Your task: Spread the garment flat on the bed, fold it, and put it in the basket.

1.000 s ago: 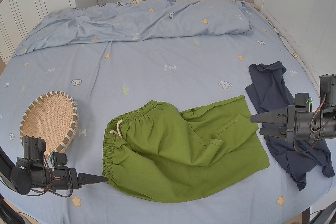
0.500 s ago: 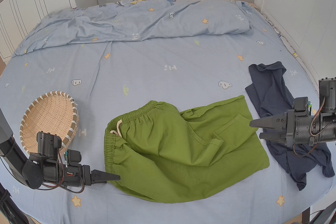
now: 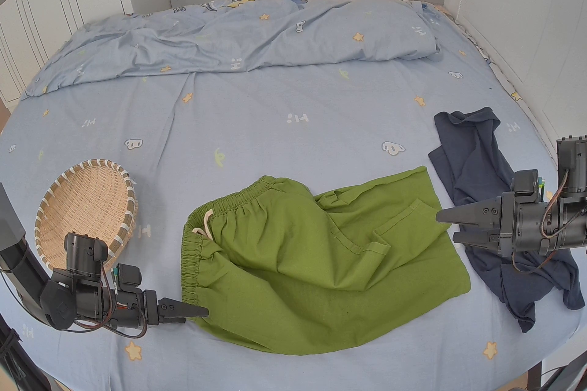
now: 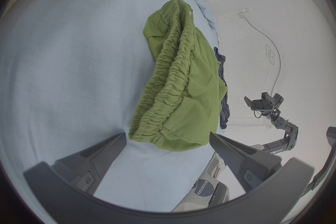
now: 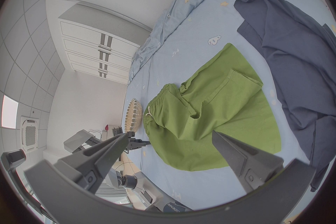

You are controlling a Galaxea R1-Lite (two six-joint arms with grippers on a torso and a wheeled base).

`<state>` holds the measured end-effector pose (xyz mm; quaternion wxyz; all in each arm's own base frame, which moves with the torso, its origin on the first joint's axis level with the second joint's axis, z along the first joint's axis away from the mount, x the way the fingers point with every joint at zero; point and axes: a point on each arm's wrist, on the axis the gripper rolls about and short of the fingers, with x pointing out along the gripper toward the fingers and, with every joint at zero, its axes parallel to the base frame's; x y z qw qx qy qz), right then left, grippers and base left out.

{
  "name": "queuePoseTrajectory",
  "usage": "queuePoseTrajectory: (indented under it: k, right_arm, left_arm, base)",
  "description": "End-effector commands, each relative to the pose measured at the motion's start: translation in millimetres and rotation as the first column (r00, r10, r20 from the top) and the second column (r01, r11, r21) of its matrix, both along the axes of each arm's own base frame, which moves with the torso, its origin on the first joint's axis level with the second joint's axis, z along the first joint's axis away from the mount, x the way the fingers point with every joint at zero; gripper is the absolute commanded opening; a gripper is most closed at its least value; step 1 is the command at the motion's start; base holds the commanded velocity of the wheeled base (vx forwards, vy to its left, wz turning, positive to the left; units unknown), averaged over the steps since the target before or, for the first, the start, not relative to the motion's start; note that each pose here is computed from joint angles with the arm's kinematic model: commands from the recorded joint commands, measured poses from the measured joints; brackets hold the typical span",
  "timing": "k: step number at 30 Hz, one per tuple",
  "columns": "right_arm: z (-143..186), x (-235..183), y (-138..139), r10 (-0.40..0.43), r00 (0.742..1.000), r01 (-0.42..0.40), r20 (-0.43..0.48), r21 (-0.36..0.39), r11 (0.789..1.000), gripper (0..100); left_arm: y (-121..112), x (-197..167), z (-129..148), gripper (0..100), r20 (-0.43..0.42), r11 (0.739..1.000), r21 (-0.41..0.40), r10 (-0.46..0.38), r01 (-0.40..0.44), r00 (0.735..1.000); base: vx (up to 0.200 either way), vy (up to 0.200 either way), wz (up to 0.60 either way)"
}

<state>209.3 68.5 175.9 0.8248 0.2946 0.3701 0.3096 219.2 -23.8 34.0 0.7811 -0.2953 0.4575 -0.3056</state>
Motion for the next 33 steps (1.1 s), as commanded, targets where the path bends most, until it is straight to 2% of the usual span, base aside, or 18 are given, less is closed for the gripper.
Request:
queuePoseTrajectory:
  k: [1,6,11,12,27,31,33]
  right_arm:
    - [-1,0,0,0.001,1.0,-0.001,-0.002,0.0,1.0,100]
    - [-1,0,0,-0.002,1.0,0.002,-0.002,0.0,1.0,100]
    - [0,0,-1,-0.004,1.0,0.004,0.0,0.0,1.0,100]
    - [0,0,-1,-0.004,1.0,0.004,0.0,0.0,1.0,100]
    - [-3,-1,-1,-0.002,1.0,0.002,-0.009,-0.002,1.0,100]
    - [-10,-8,-4,-0.011,0.999,0.011,-0.037,-0.011,1.0,100]
    - [-18,-10,-15,-0.055,0.996,0.054,-0.066,-0.02,0.998,100]
  left_arm:
    - [-4,7,-3,100,-0.001,1.0,-0.003,-0.012,0.012,1.0]
    - [-11,12,-8,100,-0.009,0.999,-0.004,-0.041,0.041,0.999]
    - [-10,14,-9,100,0.008,0.999,-0.005,-0.036,0.036,0.999]
    - [-10,15,-9,0,0.011,0.999,-0.006,-0.034,0.034,0.999]
    - [12,9,-9,0,-0.005,0.998,-0.005,0.058,-0.058,0.998]
    - [17,-9,-4,0,-0.012,0.997,-0.016,0.075,-0.076,0.997]
    - [17,-22,-2,0,-0.025,0.997,-0.03,0.069,-0.069,0.997]
  base:
    - [0.0,0.0,0.0]
    - [0.0,0.0,0.0]
    - [0.0,0.0,0.0]
    - [0.0,0.0,0.0]
    - [0.0,0.0,0.0]
    - [0.0,0.0,0.0]
    - [0.0,0.0,0.0]
